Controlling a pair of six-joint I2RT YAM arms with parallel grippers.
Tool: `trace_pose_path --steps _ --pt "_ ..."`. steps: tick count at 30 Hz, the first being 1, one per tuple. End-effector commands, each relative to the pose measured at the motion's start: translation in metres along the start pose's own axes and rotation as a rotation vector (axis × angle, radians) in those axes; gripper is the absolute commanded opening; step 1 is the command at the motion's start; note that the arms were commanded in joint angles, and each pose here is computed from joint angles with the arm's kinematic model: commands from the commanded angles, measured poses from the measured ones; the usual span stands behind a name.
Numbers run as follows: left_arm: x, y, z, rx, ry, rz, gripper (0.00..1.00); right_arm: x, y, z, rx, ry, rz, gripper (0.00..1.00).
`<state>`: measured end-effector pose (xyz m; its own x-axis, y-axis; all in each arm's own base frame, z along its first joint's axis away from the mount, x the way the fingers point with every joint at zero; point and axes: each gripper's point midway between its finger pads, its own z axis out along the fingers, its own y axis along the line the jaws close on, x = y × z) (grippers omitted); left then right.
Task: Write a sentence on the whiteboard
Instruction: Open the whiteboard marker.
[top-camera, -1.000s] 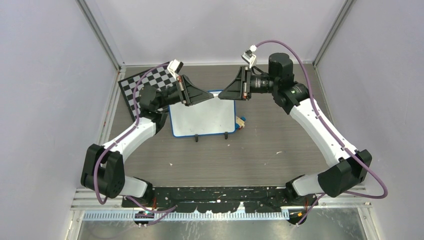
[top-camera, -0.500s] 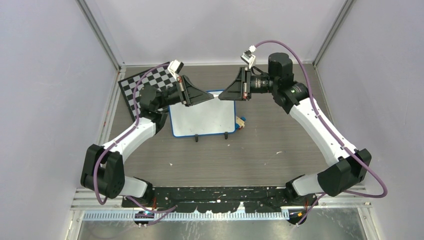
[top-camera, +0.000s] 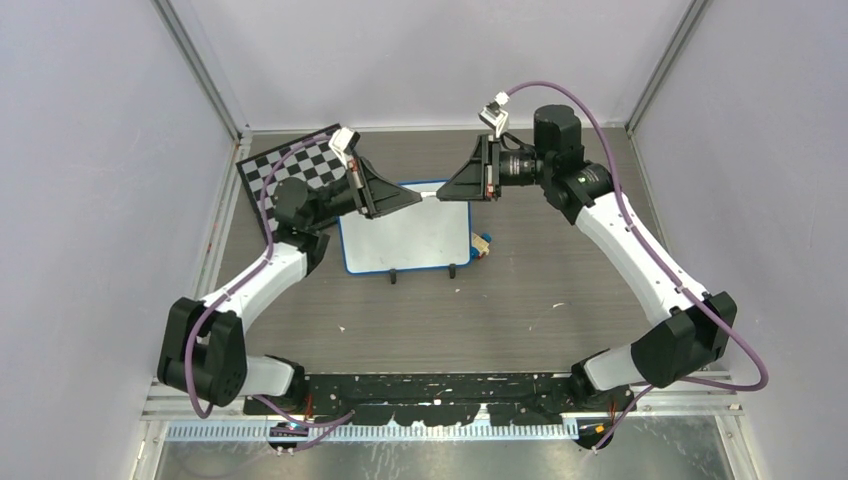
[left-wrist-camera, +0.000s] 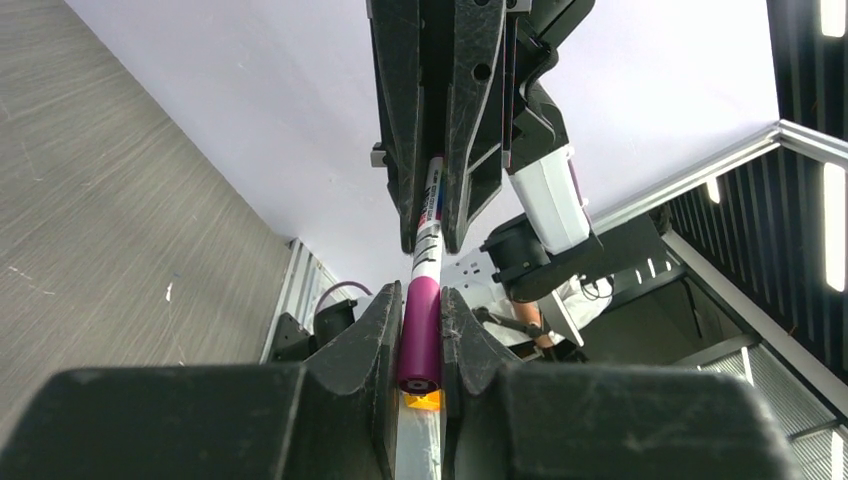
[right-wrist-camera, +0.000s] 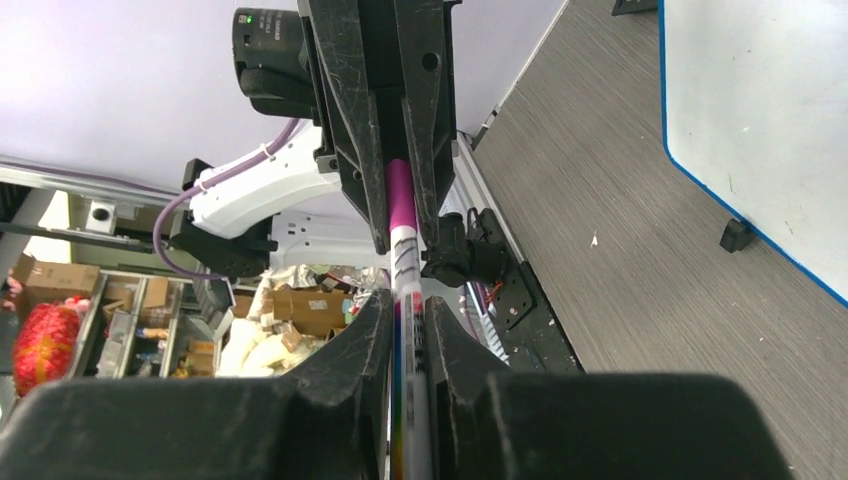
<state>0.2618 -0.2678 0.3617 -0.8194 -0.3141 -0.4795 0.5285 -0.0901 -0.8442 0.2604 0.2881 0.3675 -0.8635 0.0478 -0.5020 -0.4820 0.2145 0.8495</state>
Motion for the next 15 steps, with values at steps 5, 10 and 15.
trace_pose_path --steps 5,10,15 --pt "-0.038 0.032 -0.055 -0.131 -0.158 0.047 0.00 -0.054 0.012 -0.081 0.004 -0.234 -0.060 0.00" --pt "-0.037 0.027 -0.055 -0.119 -0.138 0.069 0.00 -0.045 0.010 -0.087 -0.007 -0.226 -0.064 0.00" --pt "-0.034 0.022 -0.050 -0.103 -0.104 0.081 0.00 -0.037 0.021 -0.085 -0.065 -0.198 -0.060 0.00"
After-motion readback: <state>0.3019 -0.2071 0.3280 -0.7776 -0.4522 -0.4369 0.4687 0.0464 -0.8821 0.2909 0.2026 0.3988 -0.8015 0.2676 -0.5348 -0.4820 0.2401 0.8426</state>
